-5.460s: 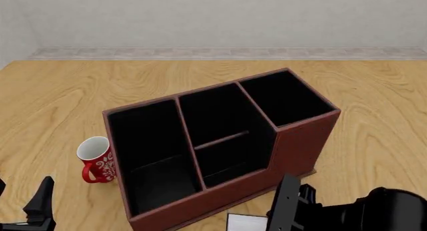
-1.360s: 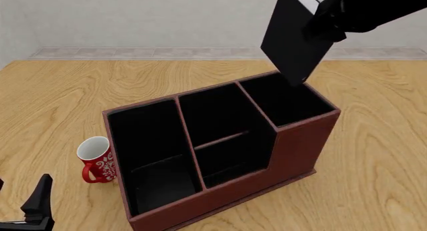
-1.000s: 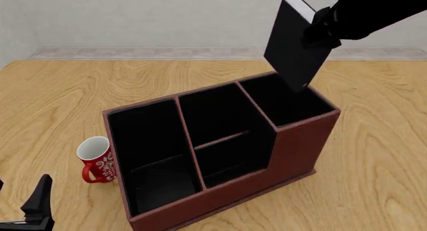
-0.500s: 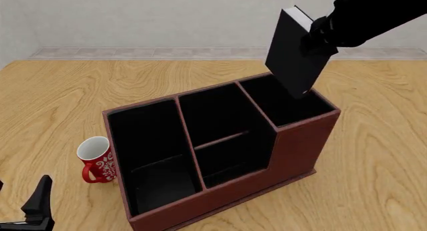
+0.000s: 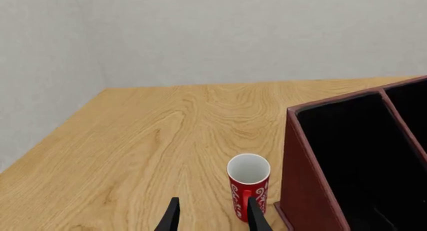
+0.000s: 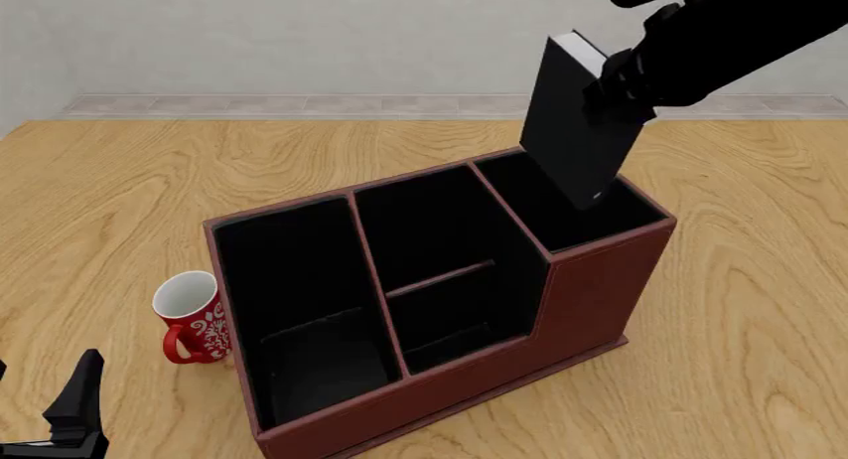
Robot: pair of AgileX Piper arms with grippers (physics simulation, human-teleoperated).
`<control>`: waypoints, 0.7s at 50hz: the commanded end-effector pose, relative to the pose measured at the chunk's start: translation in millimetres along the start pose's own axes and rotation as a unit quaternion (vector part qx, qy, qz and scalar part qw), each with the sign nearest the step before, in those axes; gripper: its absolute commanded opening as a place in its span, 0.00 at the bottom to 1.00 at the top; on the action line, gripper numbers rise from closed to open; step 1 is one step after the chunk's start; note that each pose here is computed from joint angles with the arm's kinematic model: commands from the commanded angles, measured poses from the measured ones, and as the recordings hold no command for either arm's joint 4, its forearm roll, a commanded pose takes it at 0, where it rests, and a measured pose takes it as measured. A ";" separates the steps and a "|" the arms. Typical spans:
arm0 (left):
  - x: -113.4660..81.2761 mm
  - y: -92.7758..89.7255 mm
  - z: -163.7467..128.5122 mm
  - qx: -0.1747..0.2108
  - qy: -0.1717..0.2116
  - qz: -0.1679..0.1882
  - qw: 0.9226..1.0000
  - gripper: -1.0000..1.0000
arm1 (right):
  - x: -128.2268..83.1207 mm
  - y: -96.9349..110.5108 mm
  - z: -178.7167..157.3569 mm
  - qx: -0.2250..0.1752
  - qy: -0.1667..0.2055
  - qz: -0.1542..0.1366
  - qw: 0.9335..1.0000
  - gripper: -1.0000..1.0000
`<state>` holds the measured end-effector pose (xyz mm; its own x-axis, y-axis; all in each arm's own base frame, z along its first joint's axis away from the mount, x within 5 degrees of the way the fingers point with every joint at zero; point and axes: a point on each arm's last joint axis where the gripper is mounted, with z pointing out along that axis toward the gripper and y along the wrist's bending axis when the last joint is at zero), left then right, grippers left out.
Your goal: Pick up the book and place it in the right compartment of the caddy.
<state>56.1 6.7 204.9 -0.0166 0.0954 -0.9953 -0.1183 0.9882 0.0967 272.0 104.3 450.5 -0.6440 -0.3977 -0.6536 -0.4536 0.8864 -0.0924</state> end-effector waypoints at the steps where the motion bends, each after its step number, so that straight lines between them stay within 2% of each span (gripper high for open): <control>1: 0.2 0.0 0.0 0.000 0.001 0.001 1.000 1.00 | 0.7 2.0 7.4 -0.002 0.003 0.010 1.000 0.00; 16: 0.5 -0.1 0.0 0.000 0.003 0.004 1.000 1.00 | 9.7 8.4 31.4 -0.009 0.013 0.016 1.000 0.00; 27: 0.8 0.1 0.0 -0.001 0.004 0.006 1.000 1.00 | 18.2 3.4 49.8 -0.004 0.028 0.015 0.999 0.00; 29: 0.9 0.0 0.0 -0.001 0.005 0.006 1.000 1.00 | 17.3 -2.8 51.2 0.002 0.026 0.014 1.000 0.00; 35: 1.1 0.0 0.0 0.000 0.006 0.006 1.000 1.00 | 17.5 -3.7 53.6 0.004 0.021 0.013 1.000 0.00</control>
<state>56.0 6.8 204.1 -0.0264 0.1045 -0.9942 -0.1189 0.9871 0.1069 290.9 110.8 402.7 -0.6828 -0.4023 -0.6099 -0.4511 0.8888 -0.0813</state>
